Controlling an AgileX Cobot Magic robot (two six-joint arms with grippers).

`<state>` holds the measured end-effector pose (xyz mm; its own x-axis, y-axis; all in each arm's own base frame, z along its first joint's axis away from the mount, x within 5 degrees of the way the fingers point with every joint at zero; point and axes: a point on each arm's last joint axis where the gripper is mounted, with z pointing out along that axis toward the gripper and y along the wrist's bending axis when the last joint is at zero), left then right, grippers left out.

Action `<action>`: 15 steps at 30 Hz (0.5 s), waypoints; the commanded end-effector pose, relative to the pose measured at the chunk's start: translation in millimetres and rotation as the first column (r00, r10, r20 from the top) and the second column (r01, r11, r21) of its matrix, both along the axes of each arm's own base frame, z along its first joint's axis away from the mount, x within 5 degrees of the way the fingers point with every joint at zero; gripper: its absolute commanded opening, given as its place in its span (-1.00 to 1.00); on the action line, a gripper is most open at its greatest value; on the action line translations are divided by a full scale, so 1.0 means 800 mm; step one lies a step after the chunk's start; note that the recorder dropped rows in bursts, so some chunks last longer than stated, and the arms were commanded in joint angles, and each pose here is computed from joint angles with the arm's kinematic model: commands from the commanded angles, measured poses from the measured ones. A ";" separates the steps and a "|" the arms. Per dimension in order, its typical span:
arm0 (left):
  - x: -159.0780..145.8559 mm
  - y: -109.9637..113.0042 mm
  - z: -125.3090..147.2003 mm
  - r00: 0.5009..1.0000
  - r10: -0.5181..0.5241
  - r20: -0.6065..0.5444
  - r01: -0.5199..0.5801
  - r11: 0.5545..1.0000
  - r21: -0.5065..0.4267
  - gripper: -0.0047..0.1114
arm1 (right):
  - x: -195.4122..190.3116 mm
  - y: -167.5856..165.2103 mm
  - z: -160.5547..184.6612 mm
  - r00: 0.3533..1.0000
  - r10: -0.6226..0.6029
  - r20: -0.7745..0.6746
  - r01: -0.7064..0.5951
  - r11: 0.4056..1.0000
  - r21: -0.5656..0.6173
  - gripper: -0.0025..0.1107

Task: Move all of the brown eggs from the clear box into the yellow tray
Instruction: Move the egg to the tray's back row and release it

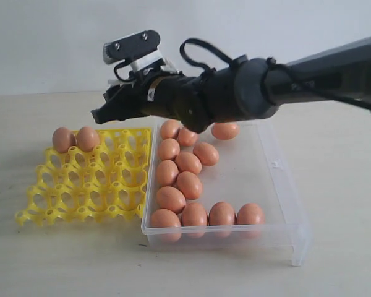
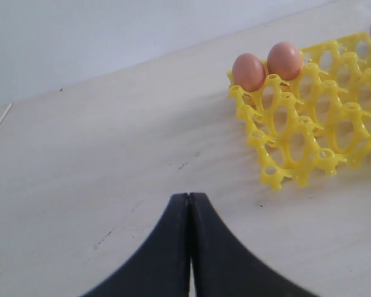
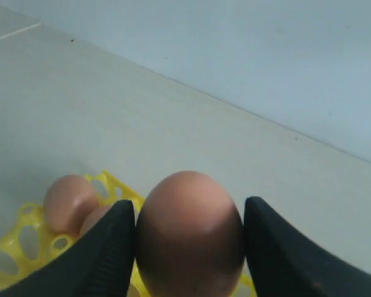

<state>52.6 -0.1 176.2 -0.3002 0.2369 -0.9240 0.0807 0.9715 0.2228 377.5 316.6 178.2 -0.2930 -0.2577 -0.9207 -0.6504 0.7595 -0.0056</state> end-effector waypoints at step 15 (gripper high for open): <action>0.000 0.000 0.003 1.000 0.000 0.015 0.000 1.000 -0.005 -0.92 | 0.030 0.042 -0.074 0.998 0.058 0.031 -0.058 0.998 0.016 -0.73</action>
<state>52.6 -0.1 176.2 -0.3002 0.2369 -0.9240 0.0807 0.9715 0.2228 399.4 347.3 117.8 -0.2626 -0.2666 -0.9274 -0.6887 0.7249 -0.0134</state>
